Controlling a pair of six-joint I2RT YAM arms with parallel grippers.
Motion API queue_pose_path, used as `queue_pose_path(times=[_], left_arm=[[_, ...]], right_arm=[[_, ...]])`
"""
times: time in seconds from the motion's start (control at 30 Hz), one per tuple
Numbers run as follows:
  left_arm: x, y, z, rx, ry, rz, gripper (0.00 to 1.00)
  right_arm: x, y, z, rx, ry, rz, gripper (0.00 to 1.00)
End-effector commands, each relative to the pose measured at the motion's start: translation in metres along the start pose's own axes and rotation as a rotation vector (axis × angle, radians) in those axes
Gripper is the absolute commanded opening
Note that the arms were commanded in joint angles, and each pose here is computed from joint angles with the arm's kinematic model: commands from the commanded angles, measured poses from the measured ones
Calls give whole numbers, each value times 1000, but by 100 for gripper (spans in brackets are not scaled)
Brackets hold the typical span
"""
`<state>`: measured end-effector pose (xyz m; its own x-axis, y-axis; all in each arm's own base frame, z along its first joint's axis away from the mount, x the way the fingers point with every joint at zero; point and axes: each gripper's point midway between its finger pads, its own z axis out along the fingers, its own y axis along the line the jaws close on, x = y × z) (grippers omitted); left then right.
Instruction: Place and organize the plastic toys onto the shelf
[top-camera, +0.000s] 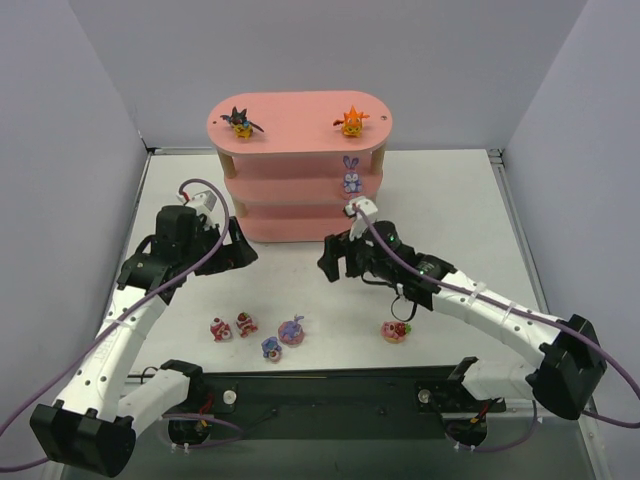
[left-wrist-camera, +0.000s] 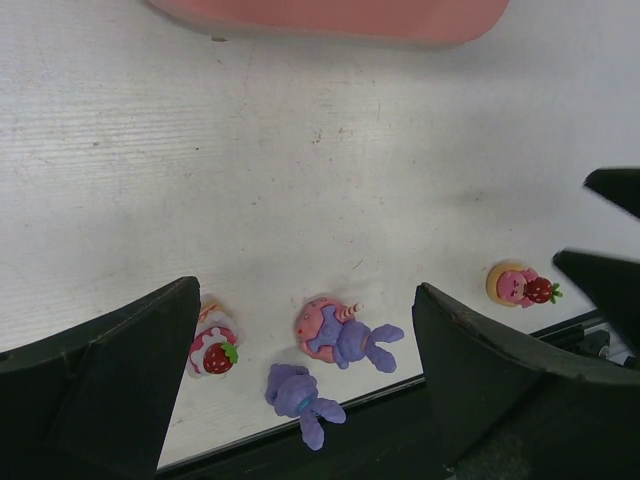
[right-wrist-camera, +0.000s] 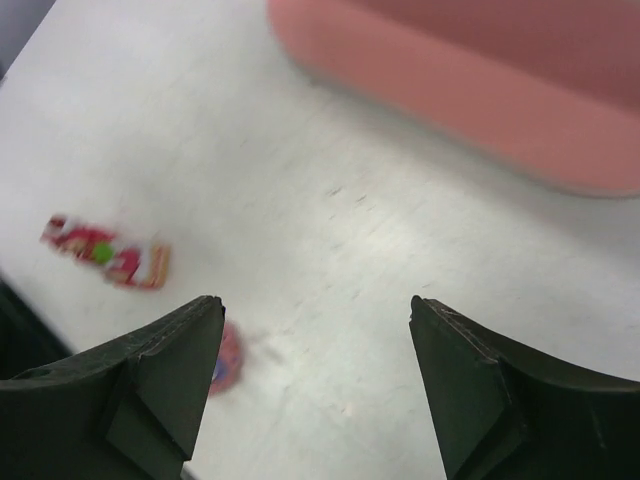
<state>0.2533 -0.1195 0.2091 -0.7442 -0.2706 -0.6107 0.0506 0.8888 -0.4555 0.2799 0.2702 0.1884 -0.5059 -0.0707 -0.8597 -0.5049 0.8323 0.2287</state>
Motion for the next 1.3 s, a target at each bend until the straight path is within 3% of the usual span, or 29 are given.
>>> queue_pose_path(times=[0.0, 0.4, 0.63, 0.93, 1.03, 1.27], left_arm=[[-5, -3, -4, 20, -31, 13, 97], [3, -1, -8, 16, -3, 6, 97], [8, 2, -7, 4, 19, 1, 97], [-6, -2, -14, -10, -1, 22, 97], [-6, 0, -15, -20, 1, 30, 97], [-3, 4, -13, -32, 9, 29, 97]], right_arm=[[47, 75, -17, -330, 113, -129, 77], [149, 124, -12, -494, 297, -170, 73], [165, 130, 8, -475, 276, -169, 72], [174, 109, 46, -322, 191, -150, 66], [177, 109, 49, -318, 194, -160, 61], [175, 105, 50, -289, 179, -180, 30]])
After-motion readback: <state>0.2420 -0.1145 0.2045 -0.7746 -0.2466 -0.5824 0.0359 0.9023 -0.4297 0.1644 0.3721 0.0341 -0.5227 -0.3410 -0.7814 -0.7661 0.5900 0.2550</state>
